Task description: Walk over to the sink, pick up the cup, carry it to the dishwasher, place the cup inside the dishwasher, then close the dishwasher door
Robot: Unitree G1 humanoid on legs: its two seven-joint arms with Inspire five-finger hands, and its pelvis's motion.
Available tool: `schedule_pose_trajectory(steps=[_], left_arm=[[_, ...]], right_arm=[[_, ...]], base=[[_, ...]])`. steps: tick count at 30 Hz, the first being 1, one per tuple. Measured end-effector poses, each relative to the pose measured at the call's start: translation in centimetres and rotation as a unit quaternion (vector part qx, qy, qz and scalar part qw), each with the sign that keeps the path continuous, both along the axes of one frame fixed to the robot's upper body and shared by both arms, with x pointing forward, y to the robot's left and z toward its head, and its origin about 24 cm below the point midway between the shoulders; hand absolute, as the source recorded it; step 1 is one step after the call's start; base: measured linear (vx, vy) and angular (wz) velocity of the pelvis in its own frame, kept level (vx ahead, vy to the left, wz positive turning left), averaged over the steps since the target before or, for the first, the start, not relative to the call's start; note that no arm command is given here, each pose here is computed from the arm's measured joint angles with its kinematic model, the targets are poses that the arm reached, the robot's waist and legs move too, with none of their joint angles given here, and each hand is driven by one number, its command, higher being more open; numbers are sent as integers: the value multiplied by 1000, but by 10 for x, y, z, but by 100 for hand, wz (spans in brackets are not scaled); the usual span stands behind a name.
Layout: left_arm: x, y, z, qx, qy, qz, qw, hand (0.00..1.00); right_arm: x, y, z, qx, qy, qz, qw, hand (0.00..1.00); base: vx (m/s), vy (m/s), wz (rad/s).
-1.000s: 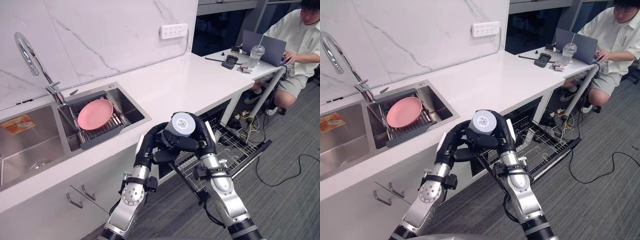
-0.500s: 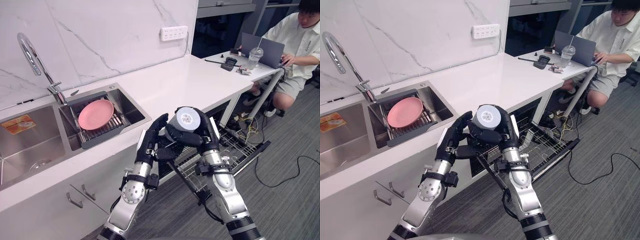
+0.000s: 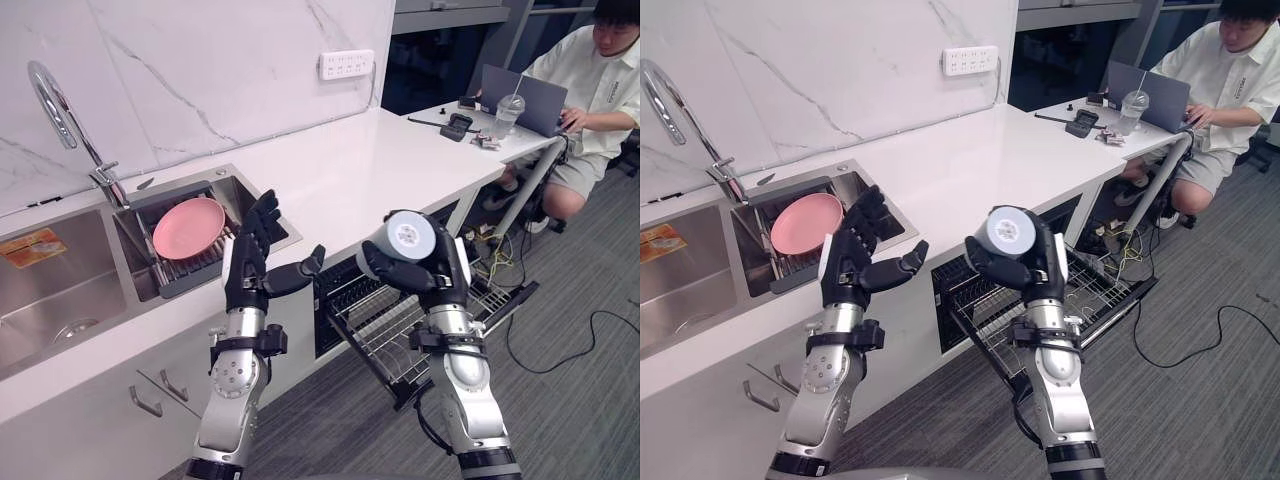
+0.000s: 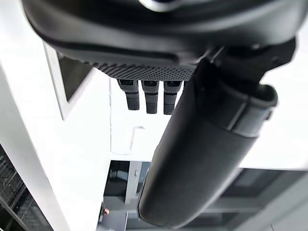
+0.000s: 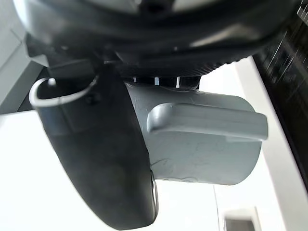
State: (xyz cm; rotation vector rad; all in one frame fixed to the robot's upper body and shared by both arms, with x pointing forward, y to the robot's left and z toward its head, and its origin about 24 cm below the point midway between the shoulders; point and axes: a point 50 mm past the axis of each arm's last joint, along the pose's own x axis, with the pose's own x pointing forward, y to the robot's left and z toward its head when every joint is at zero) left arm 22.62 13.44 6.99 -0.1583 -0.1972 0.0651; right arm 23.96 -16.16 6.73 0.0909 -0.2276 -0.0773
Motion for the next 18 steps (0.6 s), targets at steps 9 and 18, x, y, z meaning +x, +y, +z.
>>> schedule_pose_trajectory(steps=[9,18], left_arm=[[-30,-4,-44,-5,98,-42,994,90],[-75,5,-109,3,253,-52,966,90]], right_arm=[[-24,-16,-22,-13,52,-36,998,30],[-42,-26,-52,-32,124,-58,990,30]], base=[[2,-1,-1],[0,0,0]])
